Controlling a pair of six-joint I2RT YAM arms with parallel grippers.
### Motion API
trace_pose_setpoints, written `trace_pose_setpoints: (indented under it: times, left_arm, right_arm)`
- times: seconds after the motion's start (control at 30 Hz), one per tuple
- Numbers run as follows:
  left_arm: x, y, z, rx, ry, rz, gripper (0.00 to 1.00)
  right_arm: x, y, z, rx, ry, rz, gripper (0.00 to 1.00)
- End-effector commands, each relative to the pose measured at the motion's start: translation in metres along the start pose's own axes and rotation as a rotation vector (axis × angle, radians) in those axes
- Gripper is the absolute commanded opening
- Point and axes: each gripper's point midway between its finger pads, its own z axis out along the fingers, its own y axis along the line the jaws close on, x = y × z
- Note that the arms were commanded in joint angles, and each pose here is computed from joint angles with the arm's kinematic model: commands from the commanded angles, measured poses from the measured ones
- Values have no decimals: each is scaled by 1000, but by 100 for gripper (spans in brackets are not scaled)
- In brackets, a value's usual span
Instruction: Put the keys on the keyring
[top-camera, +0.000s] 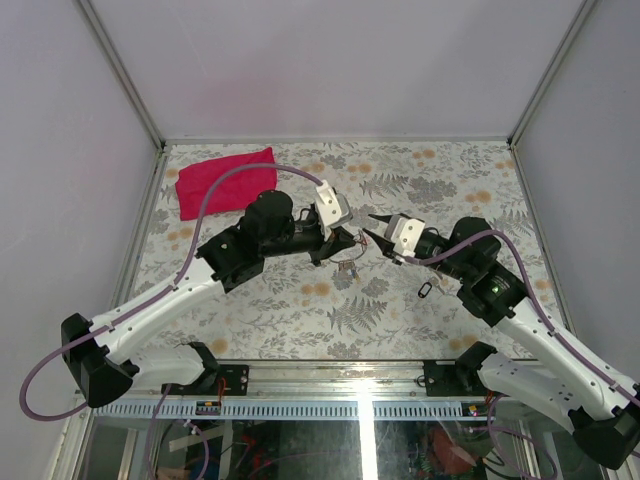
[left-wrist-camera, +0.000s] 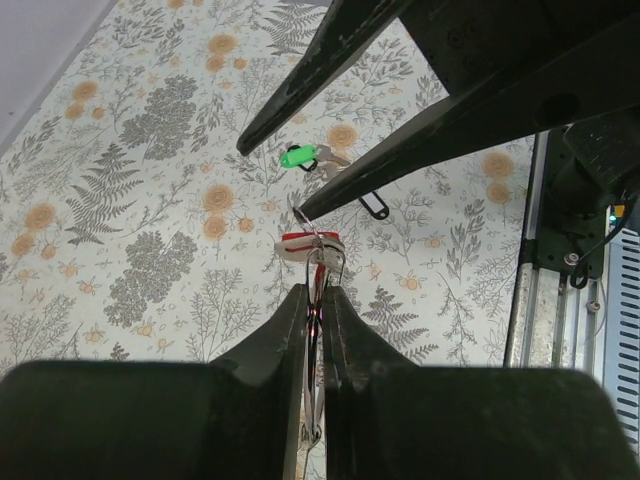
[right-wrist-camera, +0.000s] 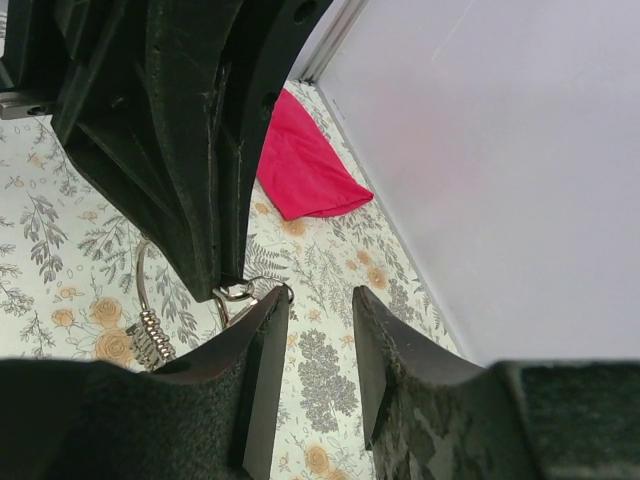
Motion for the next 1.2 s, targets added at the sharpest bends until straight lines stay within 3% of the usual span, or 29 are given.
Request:
trace_pose_setpoints:
  times: [0.0,0.3,0.57,0.87,1.17]
  left_arm:
    - [-22,-11,-2,54,-57,11,0]
    - [-17,-30,0,177,-34,25,0]
    - [-14,-26,1,161,-22,19,0]
    - [-19,-20,2,118,-36,-23,0]
    - [-33,-20,-3,107,-65,-50,0]
  right_arm:
    - [-9,-8,-2,30,-21,-33,39]
    - [1,-7,-2,25,21,-42,41]
    - [4,-2,-16,21,47,-68,40]
    - [11,9,-37,93,50,169,43]
    - [10,37,-48,79,-66,335,46]
